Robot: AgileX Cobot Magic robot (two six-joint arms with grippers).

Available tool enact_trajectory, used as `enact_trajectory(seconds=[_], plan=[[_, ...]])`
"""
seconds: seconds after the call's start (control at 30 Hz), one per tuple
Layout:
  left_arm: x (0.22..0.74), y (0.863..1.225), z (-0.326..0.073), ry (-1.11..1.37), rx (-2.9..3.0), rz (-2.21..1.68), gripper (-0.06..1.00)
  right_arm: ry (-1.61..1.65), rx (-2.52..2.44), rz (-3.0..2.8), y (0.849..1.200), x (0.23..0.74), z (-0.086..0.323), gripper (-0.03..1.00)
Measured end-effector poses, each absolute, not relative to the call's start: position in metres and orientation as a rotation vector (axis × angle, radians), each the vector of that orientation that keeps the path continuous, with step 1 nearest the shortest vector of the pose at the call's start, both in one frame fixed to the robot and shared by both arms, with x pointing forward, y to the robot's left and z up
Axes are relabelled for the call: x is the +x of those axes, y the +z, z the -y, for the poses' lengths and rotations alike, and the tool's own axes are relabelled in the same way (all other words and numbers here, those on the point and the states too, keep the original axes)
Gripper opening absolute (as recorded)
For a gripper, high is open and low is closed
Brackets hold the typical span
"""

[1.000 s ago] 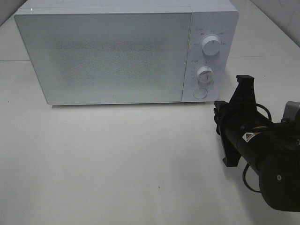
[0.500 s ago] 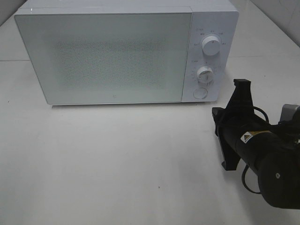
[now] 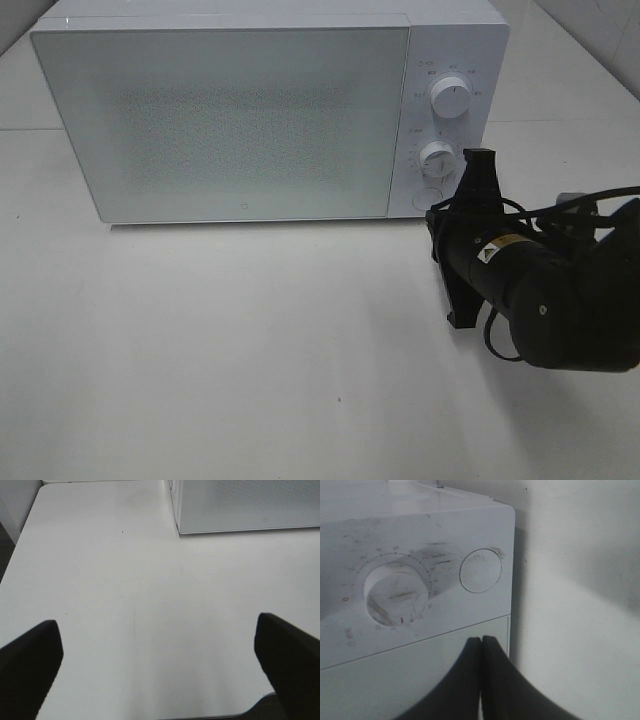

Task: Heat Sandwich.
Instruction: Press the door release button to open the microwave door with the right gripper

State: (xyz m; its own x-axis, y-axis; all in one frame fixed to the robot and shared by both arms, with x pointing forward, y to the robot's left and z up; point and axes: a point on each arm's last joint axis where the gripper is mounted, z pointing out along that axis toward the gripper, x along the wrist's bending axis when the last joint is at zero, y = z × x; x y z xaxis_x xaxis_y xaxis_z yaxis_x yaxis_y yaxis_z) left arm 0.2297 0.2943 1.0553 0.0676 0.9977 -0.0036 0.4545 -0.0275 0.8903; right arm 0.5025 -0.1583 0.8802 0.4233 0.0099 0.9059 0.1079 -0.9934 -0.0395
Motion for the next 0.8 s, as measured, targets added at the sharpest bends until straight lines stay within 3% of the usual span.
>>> enact_trajectory(seconds=[0.8], plan=[[0.230, 1.055, -0.294, 0.906, 1.588, -1.487, 0.99, -1.641, -2.611, 0.040, 0.861, 0.562, 0.163, 0.01]])
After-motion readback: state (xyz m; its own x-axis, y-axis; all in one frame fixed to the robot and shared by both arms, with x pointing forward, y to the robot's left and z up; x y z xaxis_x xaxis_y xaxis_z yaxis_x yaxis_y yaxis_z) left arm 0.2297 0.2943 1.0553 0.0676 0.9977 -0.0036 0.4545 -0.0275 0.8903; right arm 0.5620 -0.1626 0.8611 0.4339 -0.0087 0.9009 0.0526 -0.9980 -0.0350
